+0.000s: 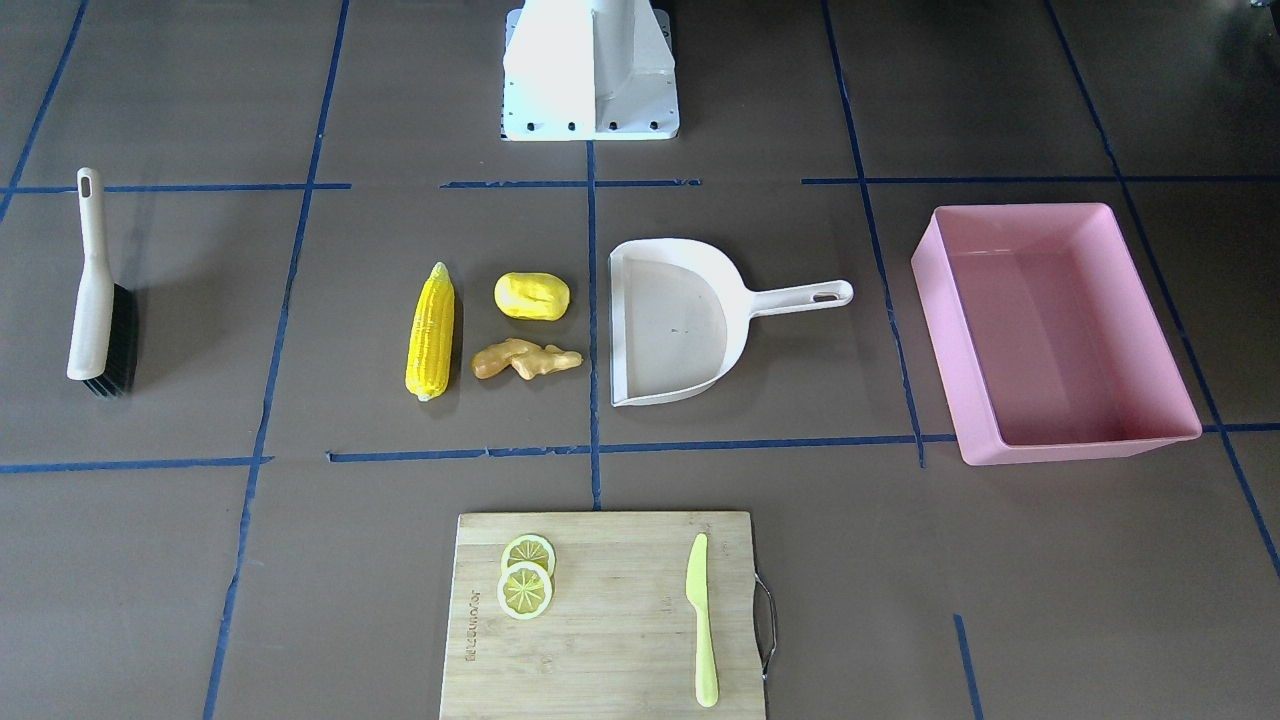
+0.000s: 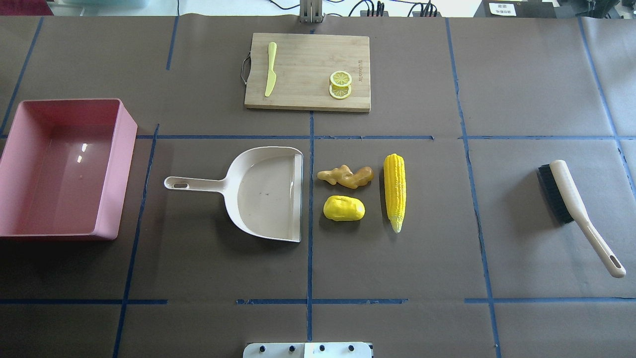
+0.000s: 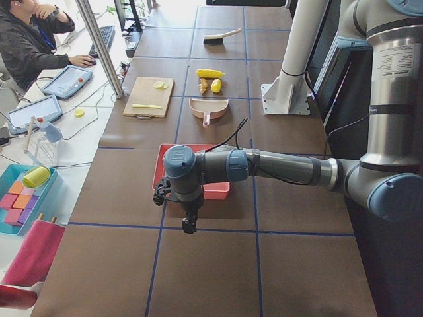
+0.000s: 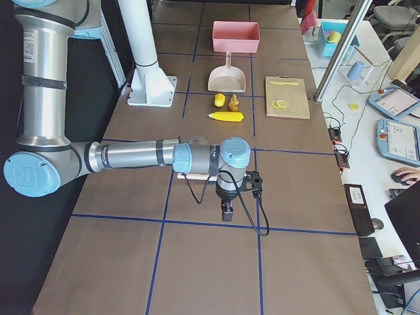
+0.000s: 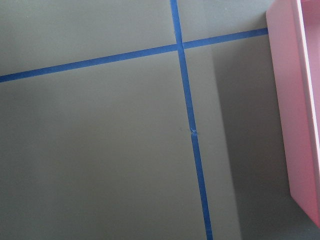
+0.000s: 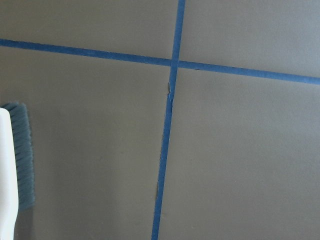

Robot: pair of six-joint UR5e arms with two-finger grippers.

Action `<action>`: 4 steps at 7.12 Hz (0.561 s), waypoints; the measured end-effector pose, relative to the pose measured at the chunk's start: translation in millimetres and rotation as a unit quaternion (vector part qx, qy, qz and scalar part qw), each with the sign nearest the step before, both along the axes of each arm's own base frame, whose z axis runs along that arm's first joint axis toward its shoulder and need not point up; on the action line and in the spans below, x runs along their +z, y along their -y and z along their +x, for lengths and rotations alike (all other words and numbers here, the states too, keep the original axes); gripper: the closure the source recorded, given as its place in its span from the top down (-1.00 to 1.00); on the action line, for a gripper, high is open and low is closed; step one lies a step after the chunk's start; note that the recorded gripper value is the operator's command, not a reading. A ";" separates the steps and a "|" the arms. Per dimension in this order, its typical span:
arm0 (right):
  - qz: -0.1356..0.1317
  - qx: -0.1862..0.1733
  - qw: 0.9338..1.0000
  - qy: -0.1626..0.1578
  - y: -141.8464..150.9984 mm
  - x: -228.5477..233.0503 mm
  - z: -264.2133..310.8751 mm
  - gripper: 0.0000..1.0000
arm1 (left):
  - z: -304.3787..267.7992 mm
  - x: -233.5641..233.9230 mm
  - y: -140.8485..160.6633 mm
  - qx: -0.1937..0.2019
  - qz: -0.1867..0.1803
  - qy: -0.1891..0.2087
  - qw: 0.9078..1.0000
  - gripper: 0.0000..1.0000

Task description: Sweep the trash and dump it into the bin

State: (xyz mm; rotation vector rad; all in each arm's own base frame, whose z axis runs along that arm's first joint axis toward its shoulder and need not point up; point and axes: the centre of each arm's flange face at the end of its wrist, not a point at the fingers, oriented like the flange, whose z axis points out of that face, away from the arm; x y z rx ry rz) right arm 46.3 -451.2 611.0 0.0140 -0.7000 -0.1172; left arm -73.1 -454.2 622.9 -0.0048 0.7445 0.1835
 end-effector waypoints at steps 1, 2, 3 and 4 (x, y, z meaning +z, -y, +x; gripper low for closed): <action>0.008 0.000 1.000 0.006 2.1 -10.0 -2.3 1.00 | 0.2 0.3 0.0 0.000 0.000 0.000 1.000 1.00; 0.021 -0.006 1.000 0.018 5.8 -27.4 -13.0 1.00 | 0.2 0.5 0.0 0.000 -0.001 0.000 1.000 1.00; 0.033 -0.013 0.999 0.029 8.7 -53.3 -35.2 1.00 | 0.2 0.6 0.0 0.000 -0.001 0.000 1.000 1.00; 0.035 -0.006 0.999 0.039 8.8 -83.4 -66.7 1.00 | 0.5 0.7 0.0 0.001 -0.001 0.000 1.000 1.00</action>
